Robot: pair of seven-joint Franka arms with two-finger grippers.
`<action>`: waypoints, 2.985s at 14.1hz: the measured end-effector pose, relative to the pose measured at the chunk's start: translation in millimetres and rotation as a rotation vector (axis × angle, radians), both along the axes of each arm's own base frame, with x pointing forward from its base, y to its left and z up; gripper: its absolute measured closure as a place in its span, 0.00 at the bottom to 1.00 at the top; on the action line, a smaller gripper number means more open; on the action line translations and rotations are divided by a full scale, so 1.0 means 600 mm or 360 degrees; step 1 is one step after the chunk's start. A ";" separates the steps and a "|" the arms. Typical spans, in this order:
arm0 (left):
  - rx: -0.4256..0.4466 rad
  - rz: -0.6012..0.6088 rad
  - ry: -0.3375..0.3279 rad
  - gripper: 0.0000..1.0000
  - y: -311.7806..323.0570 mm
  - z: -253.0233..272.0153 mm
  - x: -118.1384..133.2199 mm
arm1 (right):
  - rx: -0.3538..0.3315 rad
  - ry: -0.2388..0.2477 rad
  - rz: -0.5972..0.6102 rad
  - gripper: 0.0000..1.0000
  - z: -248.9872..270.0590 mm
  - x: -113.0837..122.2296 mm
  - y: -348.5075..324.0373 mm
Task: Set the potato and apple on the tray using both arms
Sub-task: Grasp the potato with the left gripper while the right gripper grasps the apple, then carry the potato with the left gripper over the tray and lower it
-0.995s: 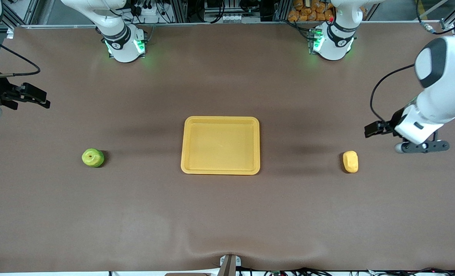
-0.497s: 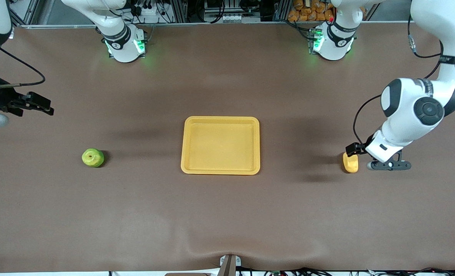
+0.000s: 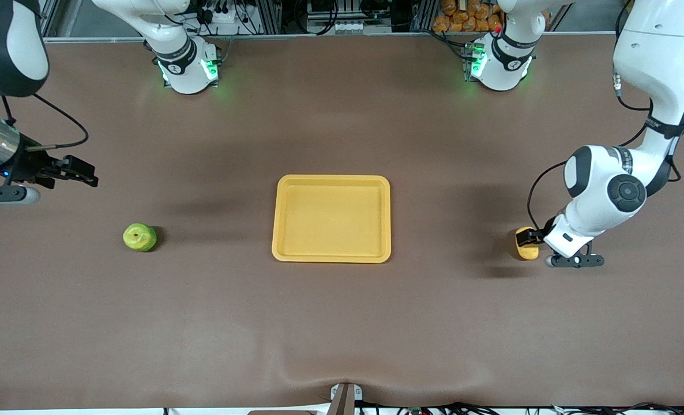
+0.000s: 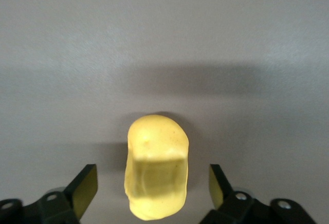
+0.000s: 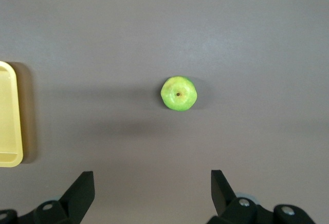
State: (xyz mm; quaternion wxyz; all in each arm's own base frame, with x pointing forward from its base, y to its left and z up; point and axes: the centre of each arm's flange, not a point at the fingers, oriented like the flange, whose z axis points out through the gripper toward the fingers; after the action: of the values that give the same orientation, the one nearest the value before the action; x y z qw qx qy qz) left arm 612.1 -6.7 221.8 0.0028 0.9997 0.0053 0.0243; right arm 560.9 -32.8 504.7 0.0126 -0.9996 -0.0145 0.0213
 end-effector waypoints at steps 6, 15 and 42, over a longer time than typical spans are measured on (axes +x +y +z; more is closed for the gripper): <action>-0.0007 0.0005 0.0022 0.21 -0.003 -0.015 -0.002 | 0.0016 0.0109 0.0105 0.00 -0.096 0.035 0.011; -0.0013 -0.0001 0.0027 0.53 -0.008 -0.020 -0.001 | 0.0052 0.0251 0.0242 0.00 -0.142 0.118 0.004; -0.0148 -0.0142 0.0116 0.53 -0.702 0.076 -0.160 | 0.0046 -0.0097 0.1142 0.00 -0.458 0.042 -0.072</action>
State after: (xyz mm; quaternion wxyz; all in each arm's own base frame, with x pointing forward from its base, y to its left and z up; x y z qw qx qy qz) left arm 515.9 -427.9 267.5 0.0503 0.9979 -0.0381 -0.0125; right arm 586.1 -75.9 230.2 0.0181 -0.9308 -0.3651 -0.0057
